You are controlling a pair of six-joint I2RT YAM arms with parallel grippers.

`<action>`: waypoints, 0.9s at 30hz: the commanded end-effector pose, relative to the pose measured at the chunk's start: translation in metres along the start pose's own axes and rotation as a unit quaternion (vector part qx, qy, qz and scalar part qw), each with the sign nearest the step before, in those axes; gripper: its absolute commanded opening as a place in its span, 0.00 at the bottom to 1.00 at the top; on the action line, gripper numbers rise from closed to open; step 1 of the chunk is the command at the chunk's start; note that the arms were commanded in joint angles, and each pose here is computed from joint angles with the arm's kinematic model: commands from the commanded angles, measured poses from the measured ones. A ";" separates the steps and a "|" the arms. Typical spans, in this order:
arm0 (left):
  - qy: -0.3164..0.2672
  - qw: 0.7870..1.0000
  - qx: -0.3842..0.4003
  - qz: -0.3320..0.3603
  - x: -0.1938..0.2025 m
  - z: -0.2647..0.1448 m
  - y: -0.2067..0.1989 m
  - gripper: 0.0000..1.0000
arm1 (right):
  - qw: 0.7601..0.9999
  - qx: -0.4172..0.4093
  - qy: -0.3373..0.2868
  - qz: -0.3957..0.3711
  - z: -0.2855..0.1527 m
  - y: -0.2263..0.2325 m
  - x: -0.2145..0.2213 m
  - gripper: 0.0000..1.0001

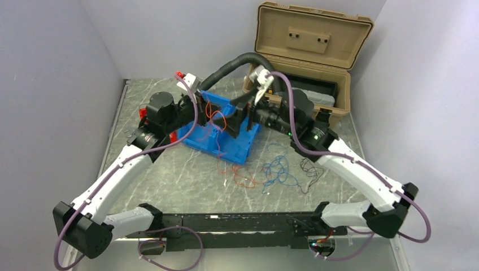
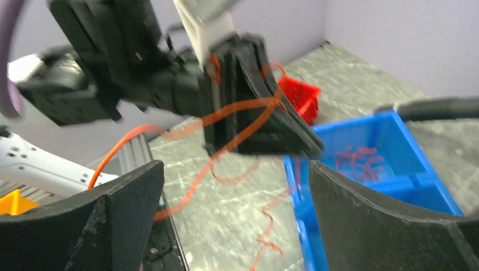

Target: Untangle the cables

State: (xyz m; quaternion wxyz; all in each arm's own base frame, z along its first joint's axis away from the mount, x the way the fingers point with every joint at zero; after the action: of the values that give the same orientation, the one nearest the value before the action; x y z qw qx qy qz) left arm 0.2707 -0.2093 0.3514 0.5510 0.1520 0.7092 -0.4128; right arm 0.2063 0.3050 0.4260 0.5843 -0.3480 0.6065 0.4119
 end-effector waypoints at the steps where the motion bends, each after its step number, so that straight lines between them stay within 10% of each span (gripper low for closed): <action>1: -0.012 0.998 -0.053 -0.015 -0.019 -0.031 0.002 0.00 | 0.996 0.081 -0.001 -0.023 -0.034 -0.016 0.024 1.00; 12: -0.015 0.997 -0.072 -0.009 -0.027 -0.069 -0.004 0.00 | 0.991 0.030 0.130 -0.030 -0.066 -0.011 0.168 0.96; 27: -0.018 0.998 -0.065 -0.001 -0.037 -0.077 -0.008 0.00 | 0.967 -0.064 0.226 -0.100 -0.011 -0.006 0.249 0.81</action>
State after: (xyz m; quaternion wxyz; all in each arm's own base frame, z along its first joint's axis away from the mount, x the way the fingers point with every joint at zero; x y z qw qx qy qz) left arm 0.2322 -0.1514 0.3669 0.5460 0.0957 0.7480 -0.3649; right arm 0.1776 0.2816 0.1600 0.4061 -0.4906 0.7121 0.2955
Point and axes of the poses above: each gripper's point midway between its finger pads, its own z axis out along the fingers, its own y axis along the line the jaws close on, x = y × z, the point moved 5 cm from there along -z, back along the fingers, and after that the axes turned 8 degrees about -z, right-handed, at the moved point
